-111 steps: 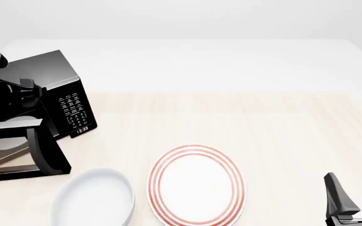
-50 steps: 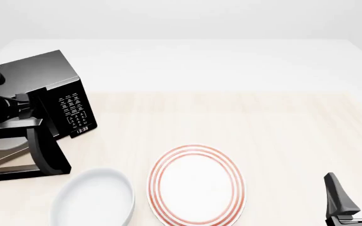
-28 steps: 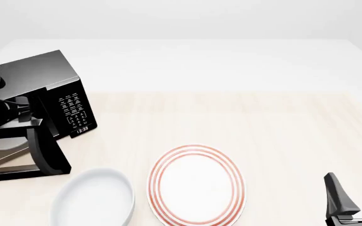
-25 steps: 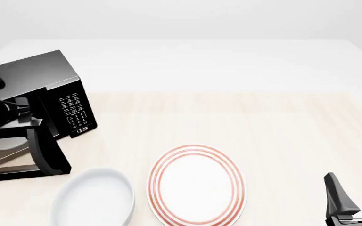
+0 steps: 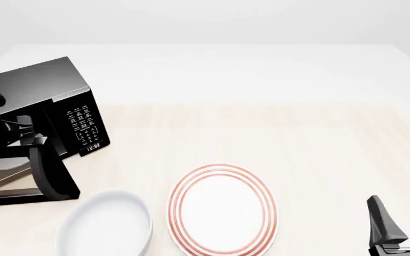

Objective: Open the microwave.

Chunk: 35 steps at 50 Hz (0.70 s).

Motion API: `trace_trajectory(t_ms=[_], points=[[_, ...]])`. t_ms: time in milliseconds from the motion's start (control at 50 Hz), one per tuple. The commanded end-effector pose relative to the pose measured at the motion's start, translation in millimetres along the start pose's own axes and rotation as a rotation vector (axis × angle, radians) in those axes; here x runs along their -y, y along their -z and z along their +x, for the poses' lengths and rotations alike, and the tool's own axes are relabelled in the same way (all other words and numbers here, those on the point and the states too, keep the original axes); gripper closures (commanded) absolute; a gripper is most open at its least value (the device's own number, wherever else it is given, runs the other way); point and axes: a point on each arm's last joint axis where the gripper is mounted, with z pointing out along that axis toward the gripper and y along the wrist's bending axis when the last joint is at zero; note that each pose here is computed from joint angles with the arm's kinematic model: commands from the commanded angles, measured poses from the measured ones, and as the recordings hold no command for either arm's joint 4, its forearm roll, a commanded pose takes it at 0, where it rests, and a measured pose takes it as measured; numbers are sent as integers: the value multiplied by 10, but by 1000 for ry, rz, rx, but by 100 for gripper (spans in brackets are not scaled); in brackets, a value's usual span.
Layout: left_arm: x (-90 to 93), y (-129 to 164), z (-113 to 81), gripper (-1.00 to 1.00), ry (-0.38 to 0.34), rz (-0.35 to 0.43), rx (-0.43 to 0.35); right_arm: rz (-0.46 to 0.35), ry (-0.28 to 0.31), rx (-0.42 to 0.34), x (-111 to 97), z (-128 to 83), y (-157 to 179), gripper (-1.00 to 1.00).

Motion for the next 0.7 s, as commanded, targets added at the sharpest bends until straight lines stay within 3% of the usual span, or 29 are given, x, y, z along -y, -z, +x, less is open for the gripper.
trace_trajectory(t_ms=[20, 700], points=[[6, -26, 76, -100, 20, 5, -23, 0, 0, 0, 0, 0, 0, -100], [-15, 108, 219, -100, 32, -3, -37, 0, 0, 0, 0, 0, 0, -100]])
